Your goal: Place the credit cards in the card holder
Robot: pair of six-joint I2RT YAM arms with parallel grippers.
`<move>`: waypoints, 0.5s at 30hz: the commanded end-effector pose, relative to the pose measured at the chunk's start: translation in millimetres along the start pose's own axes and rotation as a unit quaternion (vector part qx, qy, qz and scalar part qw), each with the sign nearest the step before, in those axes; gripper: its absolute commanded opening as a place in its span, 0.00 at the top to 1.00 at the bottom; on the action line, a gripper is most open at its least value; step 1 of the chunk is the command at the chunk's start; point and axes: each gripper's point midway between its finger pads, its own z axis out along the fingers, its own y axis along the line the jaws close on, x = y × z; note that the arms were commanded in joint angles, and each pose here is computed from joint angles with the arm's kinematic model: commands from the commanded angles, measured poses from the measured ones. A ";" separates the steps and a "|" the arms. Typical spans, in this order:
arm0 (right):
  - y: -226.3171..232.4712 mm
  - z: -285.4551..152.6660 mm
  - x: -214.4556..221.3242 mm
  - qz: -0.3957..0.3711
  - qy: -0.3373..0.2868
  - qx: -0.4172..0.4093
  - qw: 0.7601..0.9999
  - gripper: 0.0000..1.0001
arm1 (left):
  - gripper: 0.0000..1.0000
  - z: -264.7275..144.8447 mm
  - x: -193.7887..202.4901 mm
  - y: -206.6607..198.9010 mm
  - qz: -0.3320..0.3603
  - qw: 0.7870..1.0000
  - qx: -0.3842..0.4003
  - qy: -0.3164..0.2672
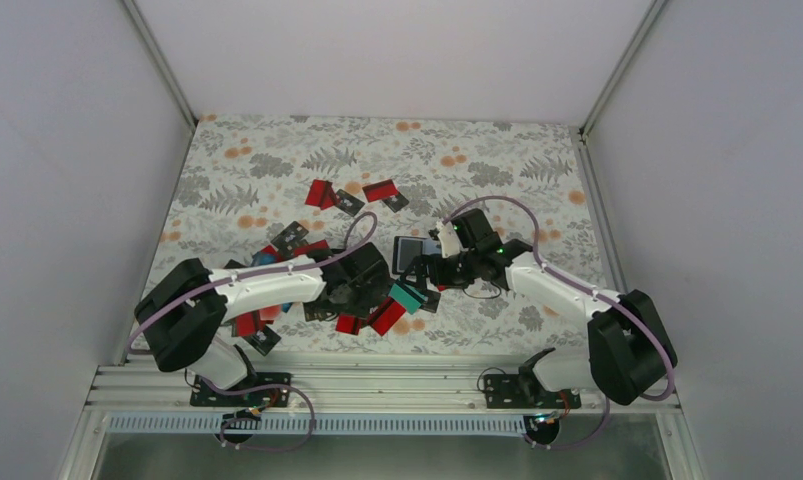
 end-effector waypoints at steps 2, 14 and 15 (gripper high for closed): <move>4.7 1.7 4.0 -0.004 -0.001 -0.015 1.000 0.00 | 0.38 -1.0 -3.0 -0.7 0.003 1.000 -0.006 0.000; 0.8 0.9 6.1 -0.004 -0.001 -0.006 1.000 0.00 | 0.28 39.3 -0.1 4.9 0.036 0.998 -0.038 0.038; 0.6 1.1 6.3 -0.004 -0.001 -0.006 1.000 0.00 | 0.29 42.4 3.3 6.2 0.034 0.998 -0.039 0.043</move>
